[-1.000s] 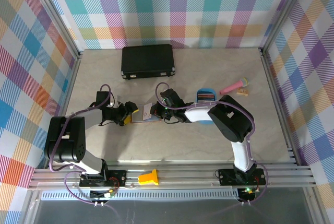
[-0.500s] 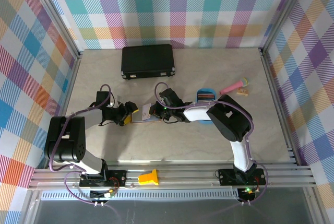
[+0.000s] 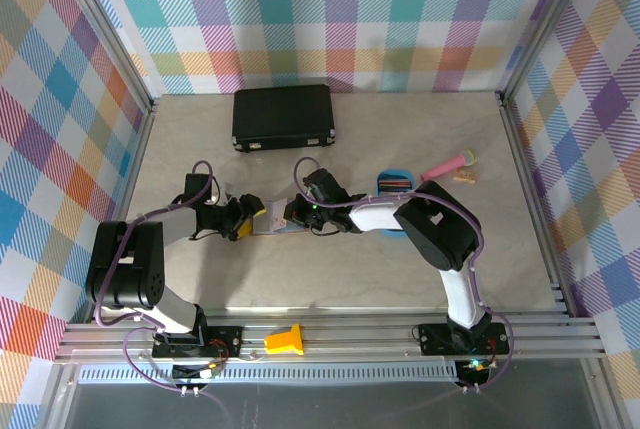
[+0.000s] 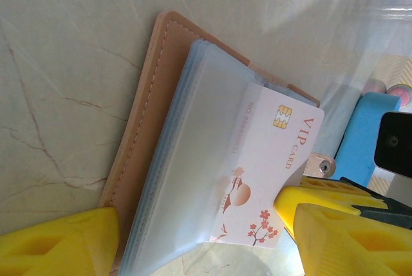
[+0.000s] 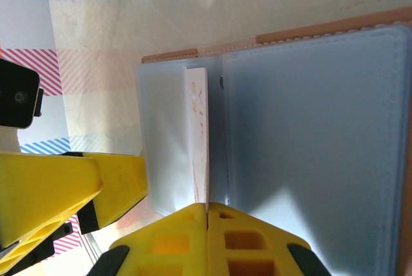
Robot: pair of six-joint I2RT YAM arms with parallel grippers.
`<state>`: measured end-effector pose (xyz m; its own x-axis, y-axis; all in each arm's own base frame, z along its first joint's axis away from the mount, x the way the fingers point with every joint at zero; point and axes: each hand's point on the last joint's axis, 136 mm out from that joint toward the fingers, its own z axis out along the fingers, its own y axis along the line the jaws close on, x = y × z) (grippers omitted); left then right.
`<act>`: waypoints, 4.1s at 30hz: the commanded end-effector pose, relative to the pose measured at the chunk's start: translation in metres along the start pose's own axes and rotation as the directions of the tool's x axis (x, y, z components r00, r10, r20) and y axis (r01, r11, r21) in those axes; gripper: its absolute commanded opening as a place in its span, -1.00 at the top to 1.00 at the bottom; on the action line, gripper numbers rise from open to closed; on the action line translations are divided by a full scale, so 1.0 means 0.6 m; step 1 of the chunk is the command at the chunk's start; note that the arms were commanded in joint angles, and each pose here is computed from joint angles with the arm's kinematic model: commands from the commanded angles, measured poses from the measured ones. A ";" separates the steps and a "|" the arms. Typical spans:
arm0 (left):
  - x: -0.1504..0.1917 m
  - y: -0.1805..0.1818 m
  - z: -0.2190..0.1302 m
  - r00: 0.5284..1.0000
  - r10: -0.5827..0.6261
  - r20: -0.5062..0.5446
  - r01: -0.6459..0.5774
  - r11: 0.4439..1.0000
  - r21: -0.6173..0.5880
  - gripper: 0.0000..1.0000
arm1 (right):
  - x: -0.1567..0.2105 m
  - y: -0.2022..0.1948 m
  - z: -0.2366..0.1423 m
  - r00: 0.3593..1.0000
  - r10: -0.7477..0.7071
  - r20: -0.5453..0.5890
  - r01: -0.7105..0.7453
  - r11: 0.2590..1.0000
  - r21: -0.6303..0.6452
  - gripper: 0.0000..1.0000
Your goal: Put the credit cards into the card holder
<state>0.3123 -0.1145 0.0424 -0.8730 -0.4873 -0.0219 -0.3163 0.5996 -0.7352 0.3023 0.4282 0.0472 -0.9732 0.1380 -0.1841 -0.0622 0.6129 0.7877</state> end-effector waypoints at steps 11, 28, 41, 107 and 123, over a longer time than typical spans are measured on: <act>0.016 0.016 0.017 0.999 -0.004 -0.038 0.002 0.999 -0.032 -0.45 | 0.020 -0.006 0.028 0.998 0.000 -0.064 0.002 1.000 0.030 0.99; 0.020 0.022 0.018 0.999 -0.007 -0.045 0.005 0.999 -0.042 -0.45 | 0.024 0.008 0.034 0.996 -0.052 -0.072 0.055 0.997 0.047 0.85; 0.017 0.021 0.014 0.999 0.012 -0.043 -0.014 0.998 -0.057 -0.44 | 0.000 0.025 -0.034 0.983 -0.173 -0.054 0.181 0.962 0.203 0.24; 0.019 0.035 0.014 0.999 0.013 -0.040 -0.016 0.995 -0.097 -0.05 | -0.055 0.006 0.037 0.948 -0.178 -0.264 0.269 0.890 0.367 0.22; 0.018 0.035 0.016 0.999 0.011 -0.044 -0.015 0.995 -0.094 -0.04 | -0.054 0.002 0.044 0.941 -0.200 -0.273 0.299 0.869 0.394 0.20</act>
<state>0.3099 -0.1116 0.0338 -0.8797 -0.4743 -0.0337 -0.3182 0.6399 -0.6994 0.3398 0.4435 0.0413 -0.9684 -0.1836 -0.1687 -0.2392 0.8750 0.4208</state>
